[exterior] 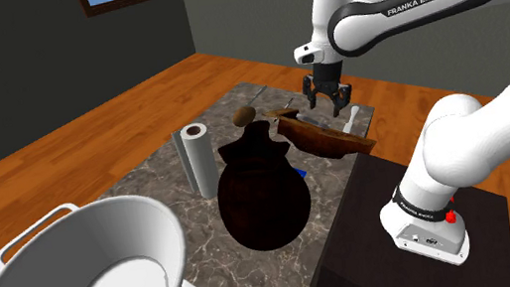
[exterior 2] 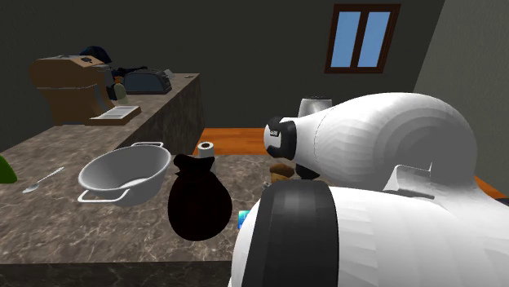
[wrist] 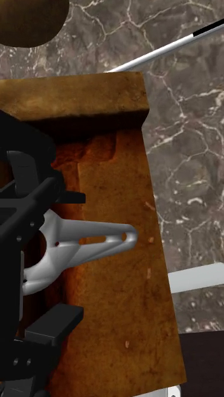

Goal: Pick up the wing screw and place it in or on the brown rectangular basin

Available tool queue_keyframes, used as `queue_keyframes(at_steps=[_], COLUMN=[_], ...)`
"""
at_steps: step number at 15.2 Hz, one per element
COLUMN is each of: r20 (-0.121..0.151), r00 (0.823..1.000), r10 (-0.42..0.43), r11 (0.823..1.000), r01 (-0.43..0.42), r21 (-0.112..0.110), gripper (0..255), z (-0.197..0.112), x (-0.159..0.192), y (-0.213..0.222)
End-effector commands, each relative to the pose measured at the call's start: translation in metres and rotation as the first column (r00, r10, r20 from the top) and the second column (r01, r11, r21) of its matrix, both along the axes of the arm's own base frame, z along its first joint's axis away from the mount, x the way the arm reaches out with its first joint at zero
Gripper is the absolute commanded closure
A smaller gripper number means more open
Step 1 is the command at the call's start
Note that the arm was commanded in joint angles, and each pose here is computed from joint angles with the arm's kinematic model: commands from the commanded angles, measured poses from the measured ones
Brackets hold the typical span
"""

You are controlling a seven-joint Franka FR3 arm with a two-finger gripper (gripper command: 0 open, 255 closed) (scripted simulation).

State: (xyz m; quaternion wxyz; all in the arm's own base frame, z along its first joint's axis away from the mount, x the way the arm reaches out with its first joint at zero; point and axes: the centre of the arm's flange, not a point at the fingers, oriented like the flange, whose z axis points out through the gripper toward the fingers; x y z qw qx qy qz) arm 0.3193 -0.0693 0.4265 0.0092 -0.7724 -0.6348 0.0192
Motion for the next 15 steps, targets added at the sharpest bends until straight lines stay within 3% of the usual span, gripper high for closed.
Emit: queue_keyframes(at_steps=[1,4,8,15], r20=[0.0,0.0,0.0,0.0], r00=[1.0,1.0,1.0,1.0], r10=[0.0,0.0,0.0,0.0], r11=[1.0,1.0,1.0,1.0], r01=[0.0,0.0,0.0,0.0], r21=[0.0,0.0,0.0,0.0], gripper=[0,0,0,0], z=[0.0,0.0,0.05,0.05], x=[0.0,0.0,0.002,0.002], y=[0.0,0.0,0.001,0.001])
